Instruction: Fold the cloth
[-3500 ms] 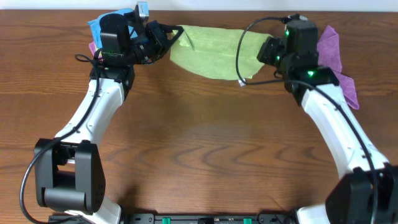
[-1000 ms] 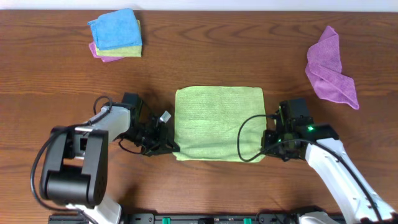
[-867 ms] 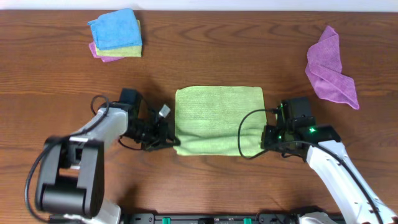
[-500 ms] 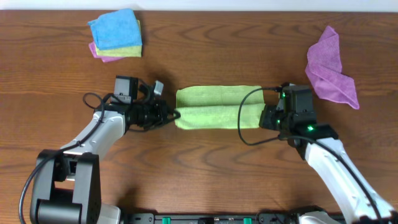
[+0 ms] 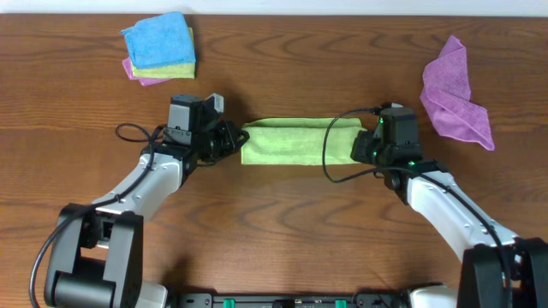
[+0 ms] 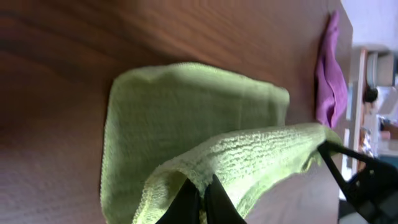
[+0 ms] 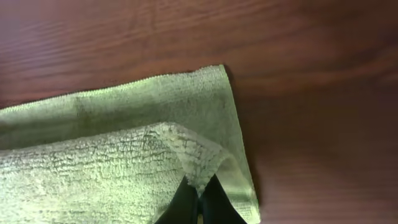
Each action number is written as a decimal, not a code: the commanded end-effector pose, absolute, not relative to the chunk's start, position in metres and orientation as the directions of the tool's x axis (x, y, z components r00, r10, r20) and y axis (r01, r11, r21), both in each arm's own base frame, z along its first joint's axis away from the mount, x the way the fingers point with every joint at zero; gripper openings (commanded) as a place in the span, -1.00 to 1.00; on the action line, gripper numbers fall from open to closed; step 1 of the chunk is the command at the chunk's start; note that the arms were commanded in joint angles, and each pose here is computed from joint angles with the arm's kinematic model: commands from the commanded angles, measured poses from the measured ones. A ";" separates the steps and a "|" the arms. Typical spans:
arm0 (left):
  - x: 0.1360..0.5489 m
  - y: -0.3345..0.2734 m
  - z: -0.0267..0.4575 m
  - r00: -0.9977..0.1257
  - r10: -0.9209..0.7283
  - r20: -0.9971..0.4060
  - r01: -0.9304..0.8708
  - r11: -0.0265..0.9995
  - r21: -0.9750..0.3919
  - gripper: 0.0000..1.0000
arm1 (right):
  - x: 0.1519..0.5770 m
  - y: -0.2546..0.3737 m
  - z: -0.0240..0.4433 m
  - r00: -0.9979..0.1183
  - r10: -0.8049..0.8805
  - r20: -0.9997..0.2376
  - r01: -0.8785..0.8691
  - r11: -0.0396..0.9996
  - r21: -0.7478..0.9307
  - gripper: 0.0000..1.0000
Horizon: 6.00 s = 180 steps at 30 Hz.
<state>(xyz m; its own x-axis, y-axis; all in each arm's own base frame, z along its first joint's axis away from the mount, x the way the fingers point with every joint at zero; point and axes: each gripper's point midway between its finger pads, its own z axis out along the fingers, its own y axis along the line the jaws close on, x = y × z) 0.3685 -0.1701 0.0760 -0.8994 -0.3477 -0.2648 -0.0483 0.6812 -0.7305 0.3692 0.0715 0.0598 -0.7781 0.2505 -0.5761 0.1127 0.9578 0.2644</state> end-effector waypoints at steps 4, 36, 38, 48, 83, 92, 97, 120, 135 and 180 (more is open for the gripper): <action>0.390 -0.158 0.062 -0.854 -0.419 -0.309 -0.098 0.712 -0.695 -0.89 | 0.376 0.058 0.051 -0.762 0.269 -0.589 0.168 0.961 0.222 -0.97; 0.426 -0.146 0.026 -0.788 -0.508 -0.350 -0.147 0.705 -0.694 0.05 | 0.407 0.050 0.026 -0.707 0.273 -0.653 0.200 0.962 0.185 0.15; 0.426 -0.148 0.029 -0.793 -0.503 -0.342 -0.136 0.695 -0.706 0.35 | 0.406 0.050 0.031 -0.702 0.274 -0.657 0.199 0.962 0.188 0.17; 0.432 -0.155 0.091 -0.779 -0.488 -0.394 0.001 0.628 -0.778 0.14 | 0.391 0.051 0.079 -0.652 0.401 -0.644 0.261 0.915 0.307 0.25; 0.405 -0.185 0.011 -0.834 -0.486 -0.262 -0.197 0.705 -0.681 -0.89 | 0.345 0.071 0.011 -0.663 0.712 -0.230 0.459 0.630 0.626 0.50; 0.405 -0.185 0.011 -0.835 -0.485 -0.260 -0.197 0.705 -0.682 -0.89 | 0.362 0.078 -0.009 -0.651 0.718 -0.245 0.440 0.620 0.649 0.30; 0.404 -0.185 0.011 -0.836 -0.484 -0.260 -0.196 0.704 -0.683 -0.89 | 0.366 0.087 -0.025 -0.659 0.713 -0.241 0.429 0.619 0.658 -0.05; 0.402 -0.189 0.012 -0.847 -0.470 -0.248 -0.183 0.696 -0.694 -0.89 | 0.385 0.155 0.095 -0.678 0.281 -0.679 -0.145 0.855 0.498 -0.97; 0.405 -0.203 0.028 -0.878 -0.399 -0.264 -0.090 0.680 -0.727 -0.89 | 0.388 0.214 0.138 -0.644 0.131 -0.754 -0.287 0.872 0.396 -0.97; 0.414 -0.058 0.096 -0.820 -0.410 -0.400 -0.174 0.844 -0.508 -0.89 | 0.395 0.327 0.107 -0.666 -0.142 -0.732 -0.456 0.854 0.250 -0.97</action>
<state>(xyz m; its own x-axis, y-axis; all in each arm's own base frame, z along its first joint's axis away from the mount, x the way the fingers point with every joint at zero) 0.4088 -0.0619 0.0843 -0.8321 -0.4181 -0.3644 -0.1949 0.8355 -0.5137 0.3911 0.3221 0.1002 -0.6918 -0.1261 -0.7110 -0.4397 0.8546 0.2763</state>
